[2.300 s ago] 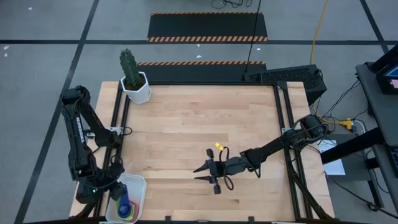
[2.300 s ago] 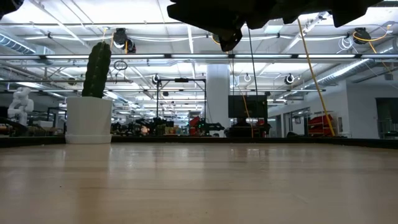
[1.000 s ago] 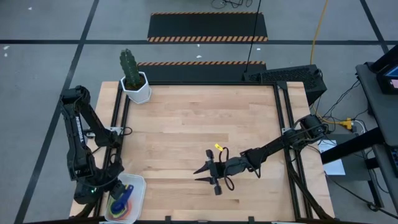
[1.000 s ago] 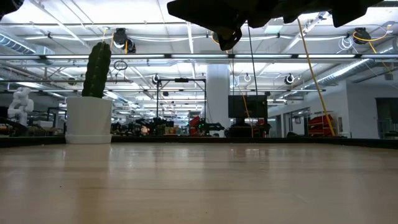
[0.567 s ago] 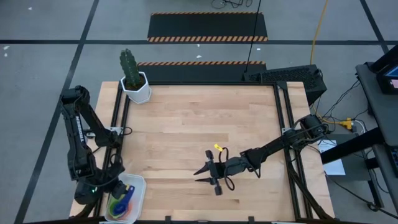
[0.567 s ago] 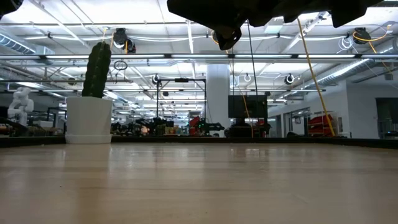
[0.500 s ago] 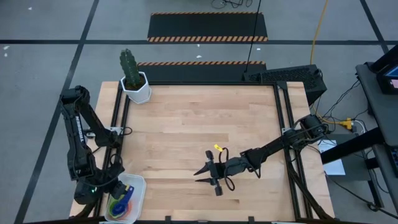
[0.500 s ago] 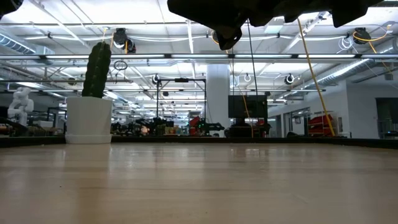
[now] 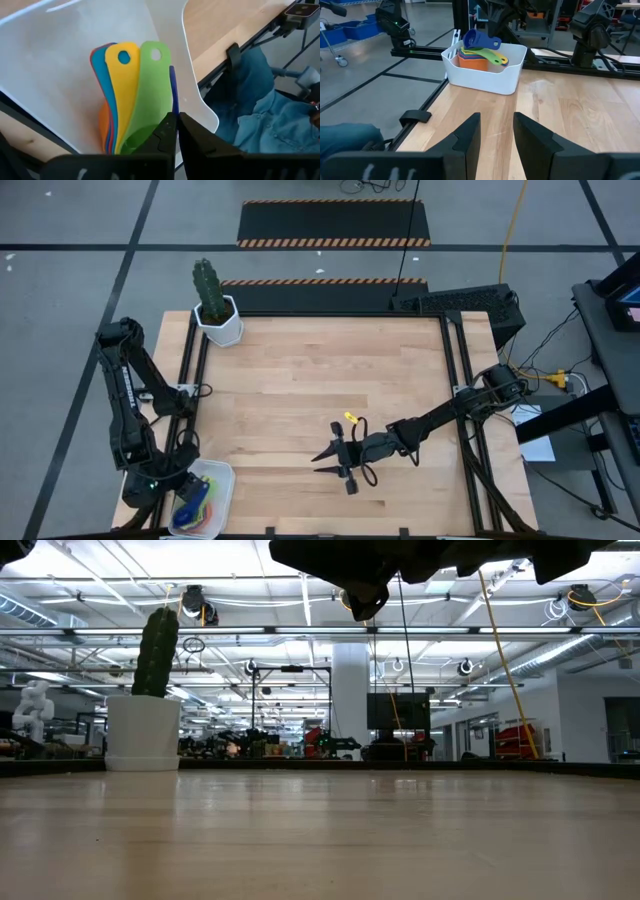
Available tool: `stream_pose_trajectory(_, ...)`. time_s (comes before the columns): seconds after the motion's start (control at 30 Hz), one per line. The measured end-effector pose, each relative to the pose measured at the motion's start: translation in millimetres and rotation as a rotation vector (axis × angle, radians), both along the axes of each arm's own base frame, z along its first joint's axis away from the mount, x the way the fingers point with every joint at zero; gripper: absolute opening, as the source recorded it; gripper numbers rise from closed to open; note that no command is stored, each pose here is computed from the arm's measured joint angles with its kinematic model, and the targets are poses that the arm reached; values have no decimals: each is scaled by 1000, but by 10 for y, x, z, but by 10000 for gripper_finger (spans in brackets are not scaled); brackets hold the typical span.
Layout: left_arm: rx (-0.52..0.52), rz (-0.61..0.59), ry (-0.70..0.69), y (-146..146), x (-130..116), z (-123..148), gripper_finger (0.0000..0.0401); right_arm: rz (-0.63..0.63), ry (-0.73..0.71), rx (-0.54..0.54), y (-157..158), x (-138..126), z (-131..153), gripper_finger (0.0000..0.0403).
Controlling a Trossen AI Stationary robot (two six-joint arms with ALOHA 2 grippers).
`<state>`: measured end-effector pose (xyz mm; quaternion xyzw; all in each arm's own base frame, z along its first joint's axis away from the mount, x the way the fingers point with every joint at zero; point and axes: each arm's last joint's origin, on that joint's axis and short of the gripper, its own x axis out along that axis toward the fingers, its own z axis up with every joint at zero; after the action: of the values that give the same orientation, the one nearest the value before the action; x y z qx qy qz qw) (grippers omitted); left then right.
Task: Nest measuring cups in basket
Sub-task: Stack the dark blue measuring cup on top of the green measuring cup into the white bin
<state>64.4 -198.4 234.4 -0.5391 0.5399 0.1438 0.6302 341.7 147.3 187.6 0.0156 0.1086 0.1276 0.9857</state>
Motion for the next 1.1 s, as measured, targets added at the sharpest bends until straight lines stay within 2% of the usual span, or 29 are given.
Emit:
stream_pose_trajectory(0.2, 8, 9, -13, 7, 10, -1, 30, 0, 0, 0, 0, 0, 0, 109)
stream_pose_trajectory(0.47, 61, 2, -3, 48, -2, -23, 112, 0, 0, 0, 0, 0, 0, 109)
stream_pose_trajectory(0.63, 96, 11, -28, 76, 19, -30, 139, -1, 0, 0, -1, 1, 1, 109)
stream_pose_trajectory(0.8, 142, -15, -229, 58, 195, 13, 129, 1, -2, -7, -2, 0, 0, 109)
stream_pose_trajectory(0.93, 165, -84, -370, -74, 497, -23, 103, 1, -2, -7, -2, 0, 1, 109)
stream_pose_trajectory(1.0, 139, -151, -360, -159, 657, -107, 88, 2, 0, -12, -2, -1, -2, 109)
stream_pose_trajectory(1.1, 108, -205, -274, -245, 808, -294, 63, 2, 2, -21, -3, -1, -6, 110)
